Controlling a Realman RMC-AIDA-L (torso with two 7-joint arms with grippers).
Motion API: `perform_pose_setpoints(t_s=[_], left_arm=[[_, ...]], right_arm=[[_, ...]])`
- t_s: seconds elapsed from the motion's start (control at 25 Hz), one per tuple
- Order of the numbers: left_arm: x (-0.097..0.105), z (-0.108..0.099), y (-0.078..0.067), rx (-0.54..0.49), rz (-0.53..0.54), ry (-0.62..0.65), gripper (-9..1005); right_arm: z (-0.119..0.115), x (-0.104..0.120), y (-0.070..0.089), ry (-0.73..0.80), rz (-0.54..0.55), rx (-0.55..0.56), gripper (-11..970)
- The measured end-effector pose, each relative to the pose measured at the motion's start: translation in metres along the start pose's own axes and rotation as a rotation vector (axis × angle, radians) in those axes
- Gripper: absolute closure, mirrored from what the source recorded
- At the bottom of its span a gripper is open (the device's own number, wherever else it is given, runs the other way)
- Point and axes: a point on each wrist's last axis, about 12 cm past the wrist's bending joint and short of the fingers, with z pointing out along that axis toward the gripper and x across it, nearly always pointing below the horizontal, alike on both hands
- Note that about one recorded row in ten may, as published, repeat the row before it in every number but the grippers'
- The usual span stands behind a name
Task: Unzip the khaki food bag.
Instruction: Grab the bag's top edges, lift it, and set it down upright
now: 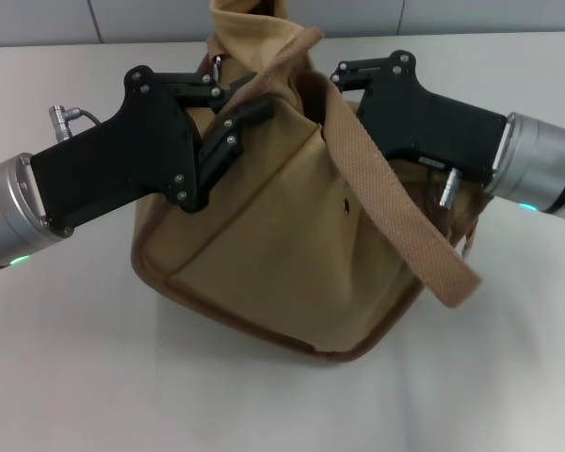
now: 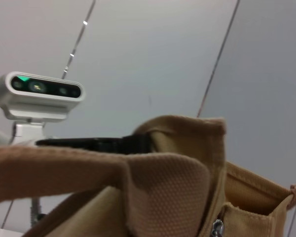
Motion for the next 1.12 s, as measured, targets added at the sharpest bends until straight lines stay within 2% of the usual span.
perform_pose_setpoints(t_s=[0.16, 0.4, 0.6, 0.88, 1.04, 1.08, 1.12], left_arm=[[0.000, 0.000, 0.001, -0.003, 0.002, 0.003, 916], [0.000, -0.001, 0.001, -0.009, 0.003, 0.004, 916], [0.000, -0.003, 0.002, -0.034, 0.004, 0.001, 917], [0.000, -0.007, 0.004, -0.090, 0.003, -0.006, 917], [0.000, -0.008, 0.005, -0.098, 0.003, -0.006, 917], [0.000, -0.008, 0.005, -0.106, 0.004, -0.005, 917], [0.000, -0.008, 0.005, -0.106, 0.004, -0.005, 917]], right_arm=[[0.003, 0.002, -0.004, 0.021, 0.024, 0.011, 787], [0.004, 0.002, -0.006, 0.030, 0.042, 0.029, 957], [-0.003, 0.003, -0.004, 0.029, 0.056, 0.041, 961], [-0.039, 0.004, 0.006, 0.086, 0.097, 0.049, 961], [-0.072, 0.006, 0.021, 0.144, 0.122, 0.080, 960], [-0.089, 0.004, 0.030, 0.149, 0.145, 0.105, 960], [-0.089, 0.004, 0.030, 0.149, 0.145, 0.105, 960]])
